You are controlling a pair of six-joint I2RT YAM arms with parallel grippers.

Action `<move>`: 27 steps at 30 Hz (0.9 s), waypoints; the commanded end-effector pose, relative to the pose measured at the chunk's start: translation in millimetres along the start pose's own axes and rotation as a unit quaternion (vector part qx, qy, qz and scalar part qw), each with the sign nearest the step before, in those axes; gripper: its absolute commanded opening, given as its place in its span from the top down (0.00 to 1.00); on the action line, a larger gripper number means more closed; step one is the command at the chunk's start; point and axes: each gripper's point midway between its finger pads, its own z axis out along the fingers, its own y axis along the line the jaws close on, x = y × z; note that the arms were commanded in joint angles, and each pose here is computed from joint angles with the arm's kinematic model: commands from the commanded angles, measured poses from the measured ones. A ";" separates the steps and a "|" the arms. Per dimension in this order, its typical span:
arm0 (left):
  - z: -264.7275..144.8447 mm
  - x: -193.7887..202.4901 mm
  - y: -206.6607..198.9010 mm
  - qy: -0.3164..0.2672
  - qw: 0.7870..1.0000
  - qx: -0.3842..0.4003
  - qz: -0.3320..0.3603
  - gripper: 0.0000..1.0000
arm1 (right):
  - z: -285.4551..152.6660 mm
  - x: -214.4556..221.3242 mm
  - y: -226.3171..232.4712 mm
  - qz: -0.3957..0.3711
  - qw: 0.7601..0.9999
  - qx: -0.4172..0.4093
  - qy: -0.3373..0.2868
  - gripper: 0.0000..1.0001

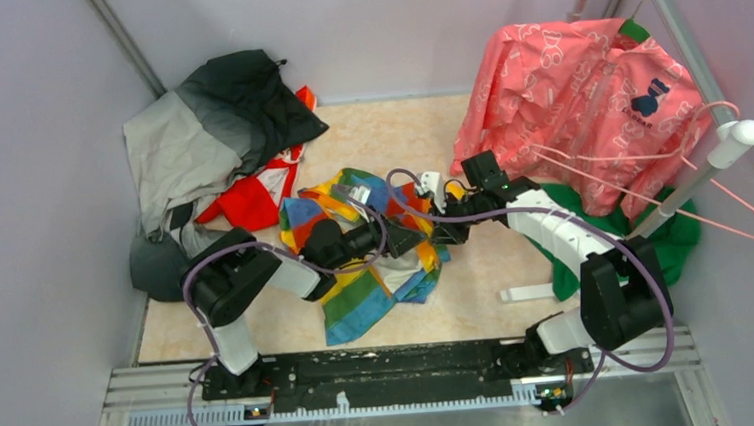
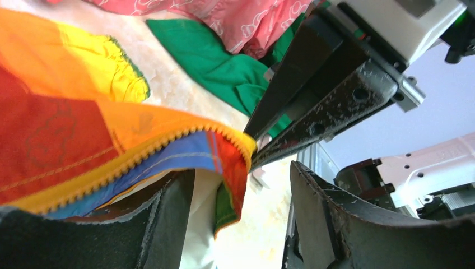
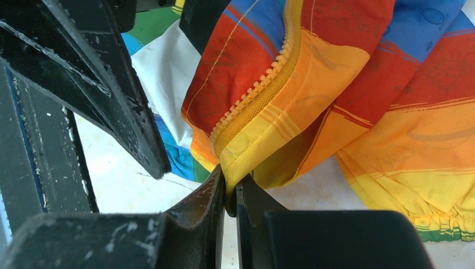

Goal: Zip up the jacket
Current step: Adjust the jacket at the center of the board.

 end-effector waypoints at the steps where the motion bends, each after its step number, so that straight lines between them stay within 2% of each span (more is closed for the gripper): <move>1: 13.5 -10.8 -11.1 0.002 0.999 0.035 0.002 0.33 | -8.2 -23.9 6.3 -0.036 0.998 -0.014 -0.040 0.89; 2: 15.4 -11.6 -9.0 0.005 0.999 0.032 0.000 0.36 | -9.0 -25.7 7.3 -0.038 0.998 -0.015 -0.043 0.89; 4: 18.6 -16.5 -7.6 0.005 0.999 0.037 -0.005 0.51 | -10.8 -27.8 8.7 -0.041 0.998 -0.016 -0.048 0.89; 7: 18.4 -26.4 -5.8 0.000 0.998 0.054 -0.018 0.87 | -13.0 -32.0 9.1 -0.038 0.998 -0.018 -0.056 0.87; 8: 17.4 -31.5 -4.4 -0.007 0.998 0.058 -0.022 0.97 | -14.2 -32.9 8.2 -0.033 0.998 -0.017 -0.059 0.85; 9: 16.1 -37.6 -3.2 -0.016 0.998 0.061 -0.023 1.00 | -15.9 -33.6 7.1 -0.027 0.997 -0.017 -0.063 0.81; 13: 11.5 -63.7 -1.2 -0.053 0.995 0.079 -0.024 1.00 | -17.5 -33.8 6.4 -0.012 0.997 -0.020 -0.076 0.60; 16: 8.6 -81.7 -4.4 -0.080 0.992 0.099 -0.014 1.00 | -14.7 -34.9 7.4 0.000 0.996 -0.027 -0.085 0.50; 22: 5.8 -103.7 -5.6 -0.111 0.987 0.118 -0.004 1.00 | -1.8 -31.7 -2.9 0.052 0.994 -0.014 -0.097 0.41; 27: 7.9 -107.0 -5.5 -0.117 0.985 0.129 -0.016 1.00 | 5.7 -30.7 -15.4 0.081 0.991 0.010 -0.109 0.41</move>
